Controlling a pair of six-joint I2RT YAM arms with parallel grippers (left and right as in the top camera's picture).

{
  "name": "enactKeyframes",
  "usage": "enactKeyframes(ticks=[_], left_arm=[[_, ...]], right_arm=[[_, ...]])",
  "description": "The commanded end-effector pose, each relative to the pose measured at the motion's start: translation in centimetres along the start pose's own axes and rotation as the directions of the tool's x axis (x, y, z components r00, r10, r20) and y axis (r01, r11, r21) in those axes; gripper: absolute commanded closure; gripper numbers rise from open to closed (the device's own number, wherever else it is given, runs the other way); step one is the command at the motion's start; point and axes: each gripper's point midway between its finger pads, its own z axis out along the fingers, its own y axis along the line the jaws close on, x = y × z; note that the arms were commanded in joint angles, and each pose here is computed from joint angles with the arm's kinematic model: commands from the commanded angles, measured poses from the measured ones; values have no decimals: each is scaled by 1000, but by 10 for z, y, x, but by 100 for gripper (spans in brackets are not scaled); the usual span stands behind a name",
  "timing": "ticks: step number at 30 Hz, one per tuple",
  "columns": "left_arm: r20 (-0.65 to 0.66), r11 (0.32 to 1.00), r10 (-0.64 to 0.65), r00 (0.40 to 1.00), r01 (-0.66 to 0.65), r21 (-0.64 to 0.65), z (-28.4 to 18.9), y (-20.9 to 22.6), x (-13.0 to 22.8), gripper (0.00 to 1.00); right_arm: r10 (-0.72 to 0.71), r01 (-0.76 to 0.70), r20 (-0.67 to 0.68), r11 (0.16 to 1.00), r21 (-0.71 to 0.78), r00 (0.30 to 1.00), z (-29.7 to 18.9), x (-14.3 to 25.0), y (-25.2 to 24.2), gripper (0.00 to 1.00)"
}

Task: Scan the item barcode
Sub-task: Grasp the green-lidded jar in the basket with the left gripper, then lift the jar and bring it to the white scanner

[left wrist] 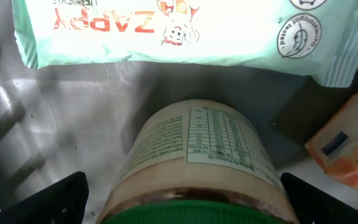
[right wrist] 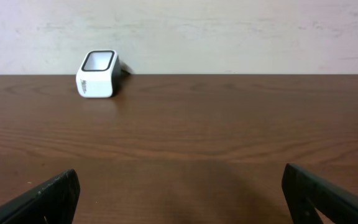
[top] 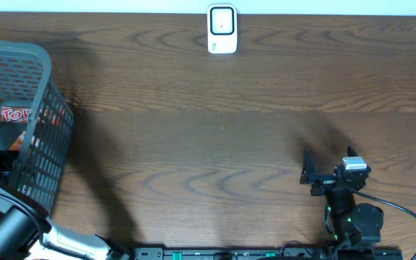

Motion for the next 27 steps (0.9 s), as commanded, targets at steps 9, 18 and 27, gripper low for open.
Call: enactKeyframes(ticks=[9,18,27], left_arm=[[-73,999,21,997,-25,-45,26,4,5,25],[-57,999,23,998,-25,-37,-2,-1,-6,44],[-38,997,24,999,-21,77,-81,-24,-19,44]], right_arm=[[-7,7,-2,1000,12,1000,0,1,-3,1],[-7,7,-2,1000,12,1000,0,1,-3,1],[-7,7,-2,1000,12,1000,0,1,-3,1]])
